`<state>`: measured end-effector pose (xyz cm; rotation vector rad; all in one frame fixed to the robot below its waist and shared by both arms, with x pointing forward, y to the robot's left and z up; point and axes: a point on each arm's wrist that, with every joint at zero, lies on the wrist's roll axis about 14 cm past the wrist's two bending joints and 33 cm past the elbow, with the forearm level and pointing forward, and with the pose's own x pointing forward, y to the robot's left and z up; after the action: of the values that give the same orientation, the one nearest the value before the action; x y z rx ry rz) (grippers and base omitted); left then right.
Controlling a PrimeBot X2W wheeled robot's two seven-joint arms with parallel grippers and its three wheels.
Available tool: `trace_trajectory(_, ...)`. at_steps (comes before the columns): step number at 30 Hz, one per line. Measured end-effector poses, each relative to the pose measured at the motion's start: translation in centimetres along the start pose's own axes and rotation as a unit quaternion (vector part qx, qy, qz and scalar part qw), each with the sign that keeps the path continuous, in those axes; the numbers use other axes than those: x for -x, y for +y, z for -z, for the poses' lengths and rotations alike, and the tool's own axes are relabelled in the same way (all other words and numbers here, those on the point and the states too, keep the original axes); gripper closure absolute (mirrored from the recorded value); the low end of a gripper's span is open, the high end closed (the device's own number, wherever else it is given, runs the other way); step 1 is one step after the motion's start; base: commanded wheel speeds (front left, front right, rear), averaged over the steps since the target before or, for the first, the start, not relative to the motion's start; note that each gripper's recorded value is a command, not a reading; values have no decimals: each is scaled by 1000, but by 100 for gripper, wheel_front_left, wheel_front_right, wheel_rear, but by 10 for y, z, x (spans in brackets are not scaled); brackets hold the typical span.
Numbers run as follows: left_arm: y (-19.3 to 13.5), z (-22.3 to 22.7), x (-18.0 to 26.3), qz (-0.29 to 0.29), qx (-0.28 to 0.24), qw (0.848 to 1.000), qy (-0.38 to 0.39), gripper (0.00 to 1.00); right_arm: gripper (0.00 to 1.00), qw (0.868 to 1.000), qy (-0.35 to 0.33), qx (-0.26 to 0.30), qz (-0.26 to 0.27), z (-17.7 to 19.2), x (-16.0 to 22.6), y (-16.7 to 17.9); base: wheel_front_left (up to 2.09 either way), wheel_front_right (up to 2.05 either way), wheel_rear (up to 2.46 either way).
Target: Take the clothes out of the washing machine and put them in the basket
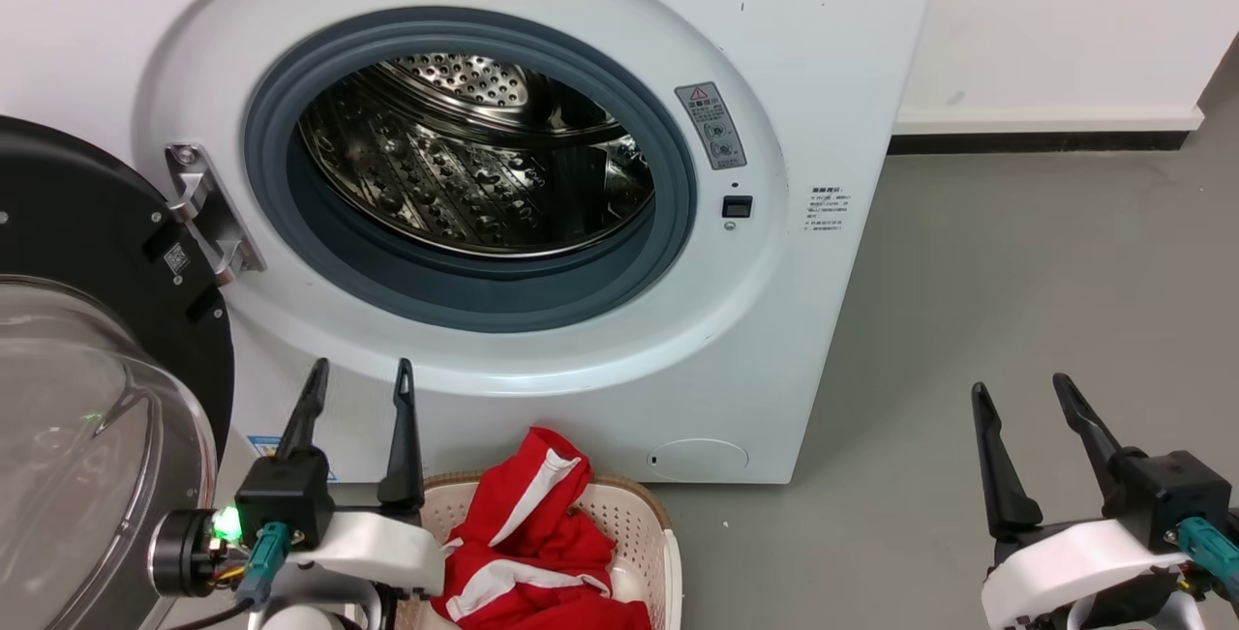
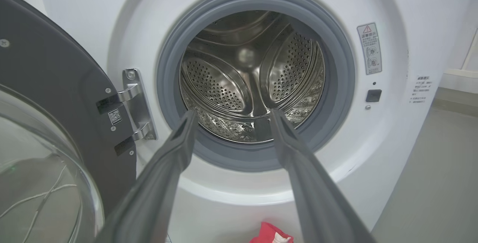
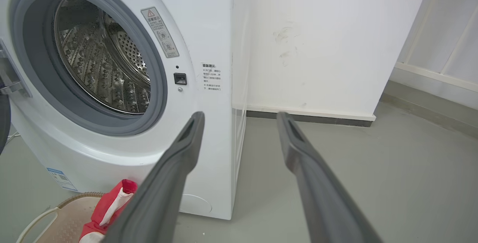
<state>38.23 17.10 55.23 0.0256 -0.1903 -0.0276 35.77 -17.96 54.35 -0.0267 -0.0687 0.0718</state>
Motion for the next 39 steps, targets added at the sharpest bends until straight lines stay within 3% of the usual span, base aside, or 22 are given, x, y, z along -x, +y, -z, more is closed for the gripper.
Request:
trace_trajectory(10, -5, 9, 19, 0, 19, 999, 30, 0, 0, 1000, -5, -2, 0, -3, 7, 1, 0, 0, 0)
trace_trajectory(39, 4, 26, 20, -13, 21, 997, 68, 0, 0, 1000, -2, -9, -7, -1, 13, 6, 0, 0, 0)
